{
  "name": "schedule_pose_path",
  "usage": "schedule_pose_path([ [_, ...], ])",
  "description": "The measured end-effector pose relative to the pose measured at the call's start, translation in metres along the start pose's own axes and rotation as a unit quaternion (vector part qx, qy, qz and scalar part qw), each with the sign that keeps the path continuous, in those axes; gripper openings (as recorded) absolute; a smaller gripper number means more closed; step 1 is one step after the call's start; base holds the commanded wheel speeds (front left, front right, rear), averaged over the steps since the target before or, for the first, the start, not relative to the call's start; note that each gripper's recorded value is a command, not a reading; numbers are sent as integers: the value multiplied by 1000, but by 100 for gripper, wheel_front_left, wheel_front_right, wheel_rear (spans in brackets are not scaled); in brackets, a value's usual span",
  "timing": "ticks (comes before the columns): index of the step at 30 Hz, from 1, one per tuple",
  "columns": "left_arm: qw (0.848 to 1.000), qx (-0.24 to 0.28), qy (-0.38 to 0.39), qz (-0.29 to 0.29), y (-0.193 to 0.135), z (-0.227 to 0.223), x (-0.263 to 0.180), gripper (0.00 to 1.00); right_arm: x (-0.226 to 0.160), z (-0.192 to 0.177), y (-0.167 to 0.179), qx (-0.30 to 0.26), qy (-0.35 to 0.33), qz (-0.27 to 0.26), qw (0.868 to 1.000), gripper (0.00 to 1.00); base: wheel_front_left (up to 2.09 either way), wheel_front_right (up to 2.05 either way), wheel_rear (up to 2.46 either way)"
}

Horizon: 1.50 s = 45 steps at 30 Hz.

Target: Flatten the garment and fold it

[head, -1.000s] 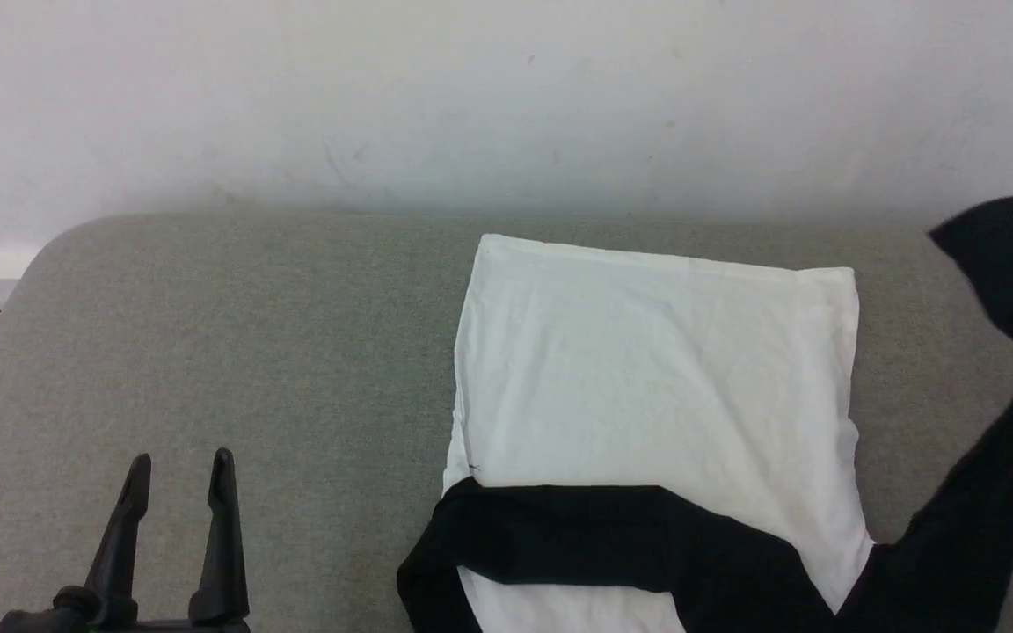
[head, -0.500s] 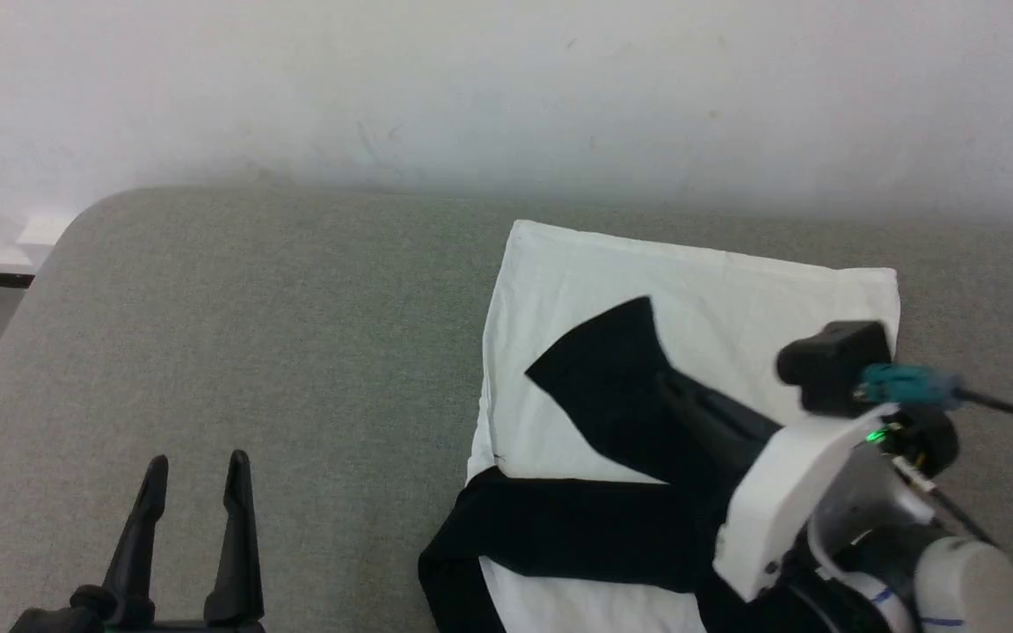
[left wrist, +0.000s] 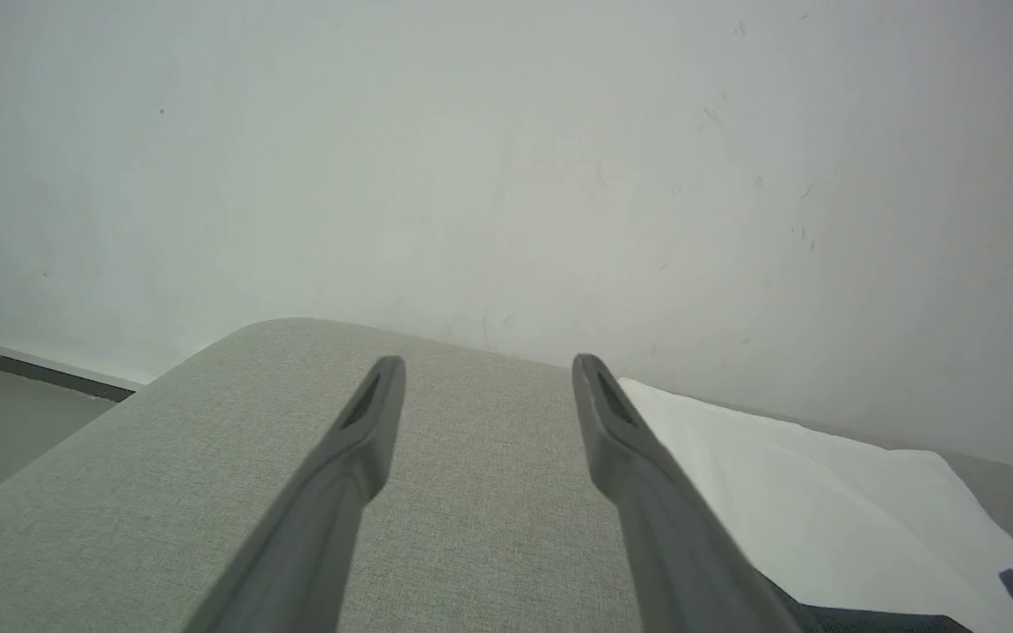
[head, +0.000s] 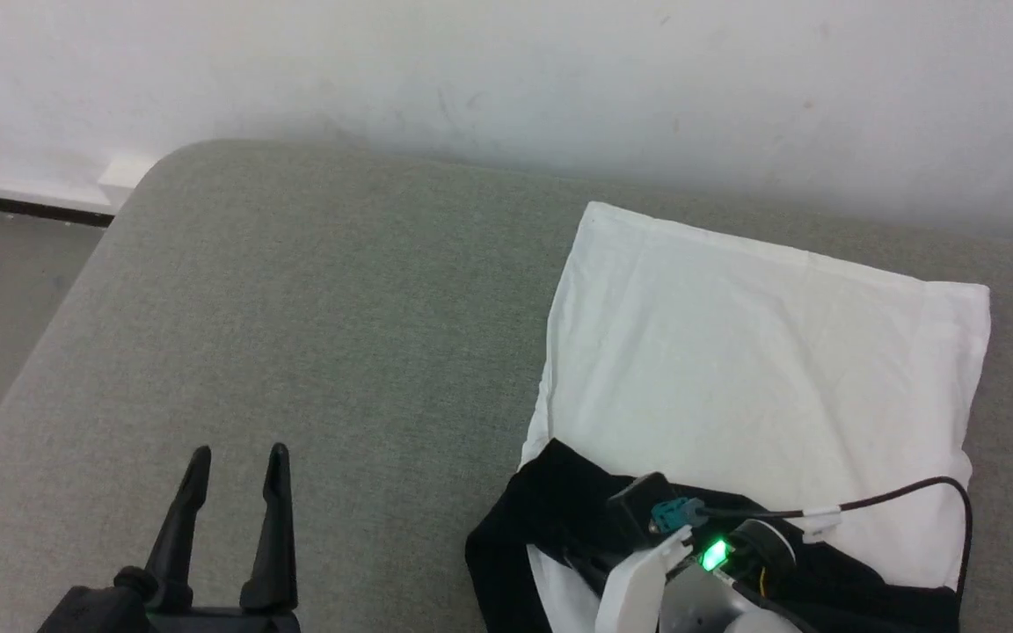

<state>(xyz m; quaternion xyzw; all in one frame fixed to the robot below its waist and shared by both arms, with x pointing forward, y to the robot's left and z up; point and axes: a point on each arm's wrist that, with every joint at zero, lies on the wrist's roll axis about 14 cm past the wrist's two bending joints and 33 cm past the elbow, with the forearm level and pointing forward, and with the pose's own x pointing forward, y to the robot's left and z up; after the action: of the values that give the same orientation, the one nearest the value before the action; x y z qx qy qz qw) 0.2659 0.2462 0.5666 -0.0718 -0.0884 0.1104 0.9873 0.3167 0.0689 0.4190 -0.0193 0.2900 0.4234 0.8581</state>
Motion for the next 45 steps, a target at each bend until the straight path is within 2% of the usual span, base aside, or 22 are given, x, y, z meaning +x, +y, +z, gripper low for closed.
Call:
schedule_pose_path([
  [3,1000,0,2,7,3,-1,-4,100,9,-13,4,-11,15,8,1000,0,0,0,0],
  [5,1000,0,1,12,6,1,-7,100,13,-18,3,-15,19,9,1000,37,0,0,0],
  [6,1000,0,0,13,7,2,-9,100,14,-18,3,-18,18,10,1000,62,0,0,0],
  [7,1000,0,-3,15,7,3,-10,100,15,-16,4,-22,14,11,1000,100,0,0,0],
  [9,1000,-1,-8,16,9,6,-12,100,16,-11,7,-26,8,15,1000,100,0,0,0],
  [14,1000,1,-10,6,6,9,-14,100,8,19,9,9,-38,20,999,100,0,0,0],
  [19,1000,-1,-16,-21,-8,14,-6,100,-28,79,-38,30,-145,-51,988,100,0,0,0],
  [22,999,-2,-15,-38,-18,13,0,100,-70,100,-81,33,-203,-129,970,100,0,0,0],
  [24,999,-5,-15,-49,-24,13,4,100,-104,108,-106,19,-234,-188,954,100,0,0,0],
  [30,996,-10,-7,-84,-45,7,15,100,-210,114,-156,-19,-302,-351,886,100,0,0,0],
  [32,995,-13,-5,-95,-52,4,18,100,-239,106,-165,-29,-308,-396,864,100,0,0,0],
  [34,994,-13,0,-104,-58,-1,21,100,-263,92,-172,-19,-312,-426,849,100,0,0,0],
  [36,994,-17,3,-111,-63,-4,23,100,-276,74,-177,-3,-308,-445,841,100,0,0,0],
  [40,992,-17,13,-121,-70,-13,27,100,-286,43,-179,24,-294,-461,837,100,0,0,0],
  [45,991,-19,21,-130,-75,-19,34,100,-289,33,-181,37,-297,-465,833,100,0,0,0],
])
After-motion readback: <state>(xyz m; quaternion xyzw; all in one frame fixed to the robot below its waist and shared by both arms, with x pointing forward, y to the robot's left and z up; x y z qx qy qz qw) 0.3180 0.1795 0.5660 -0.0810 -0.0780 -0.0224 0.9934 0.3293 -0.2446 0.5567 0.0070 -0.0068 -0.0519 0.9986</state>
